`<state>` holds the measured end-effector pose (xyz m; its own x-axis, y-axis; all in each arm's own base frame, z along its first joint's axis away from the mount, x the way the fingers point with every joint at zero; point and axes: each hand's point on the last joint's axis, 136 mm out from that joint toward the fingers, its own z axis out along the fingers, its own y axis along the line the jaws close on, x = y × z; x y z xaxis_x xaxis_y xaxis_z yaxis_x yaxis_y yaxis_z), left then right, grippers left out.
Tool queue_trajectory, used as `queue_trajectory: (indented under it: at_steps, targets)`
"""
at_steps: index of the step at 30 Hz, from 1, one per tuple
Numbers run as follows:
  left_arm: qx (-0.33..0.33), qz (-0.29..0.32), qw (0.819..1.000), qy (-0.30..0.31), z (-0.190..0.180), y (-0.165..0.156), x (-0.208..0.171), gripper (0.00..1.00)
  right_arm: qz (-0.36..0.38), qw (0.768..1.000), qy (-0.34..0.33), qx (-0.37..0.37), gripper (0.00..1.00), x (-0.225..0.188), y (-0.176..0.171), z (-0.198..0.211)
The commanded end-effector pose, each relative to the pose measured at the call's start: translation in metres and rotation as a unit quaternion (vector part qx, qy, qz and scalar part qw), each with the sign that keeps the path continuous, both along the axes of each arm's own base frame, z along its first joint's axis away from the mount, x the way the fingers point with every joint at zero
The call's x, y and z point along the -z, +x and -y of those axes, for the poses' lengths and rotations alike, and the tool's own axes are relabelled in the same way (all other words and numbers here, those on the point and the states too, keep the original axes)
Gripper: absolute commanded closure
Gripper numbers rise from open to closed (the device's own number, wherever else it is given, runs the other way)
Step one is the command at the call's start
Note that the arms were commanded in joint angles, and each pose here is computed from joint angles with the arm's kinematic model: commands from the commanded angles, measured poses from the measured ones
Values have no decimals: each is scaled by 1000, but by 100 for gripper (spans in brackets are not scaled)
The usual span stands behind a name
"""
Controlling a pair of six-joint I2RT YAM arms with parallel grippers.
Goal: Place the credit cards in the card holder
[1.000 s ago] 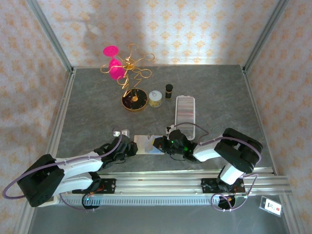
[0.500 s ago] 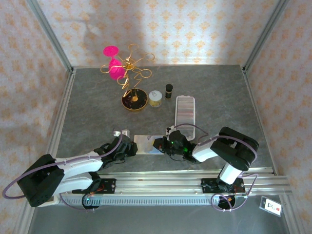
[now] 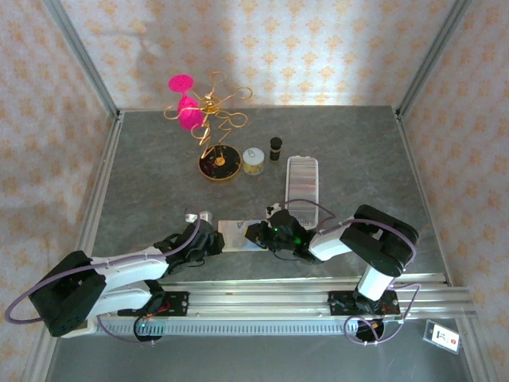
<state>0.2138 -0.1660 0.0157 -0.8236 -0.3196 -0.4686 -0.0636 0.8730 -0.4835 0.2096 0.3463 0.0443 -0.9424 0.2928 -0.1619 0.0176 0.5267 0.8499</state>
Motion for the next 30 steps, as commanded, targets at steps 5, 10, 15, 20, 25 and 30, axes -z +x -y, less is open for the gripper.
queue_trajectory:
  at_steps: [5,10,15,20,25,30]
  targets:
    - [10,-35,999,8,-4,-17,17,87,10,998,-66,-15,79,14,2,-9]
    - [9,-34,999,1,-4,-18,16,87,25,991,-133,-7,73,21,8,3]
    - [6,-31,1000,1,-7,-20,16,87,42,980,-195,6,62,22,13,23]
    - [6,-29,1000,-3,-6,-19,14,86,51,976,-214,4,68,20,17,24]
    - [5,-24,1000,-9,-4,-17,11,86,54,971,-232,0,86,24,20,21]
    - [6,-28,1000,-6,-4,-18,14,86,55,965,-258,-6,89,33,18,20]
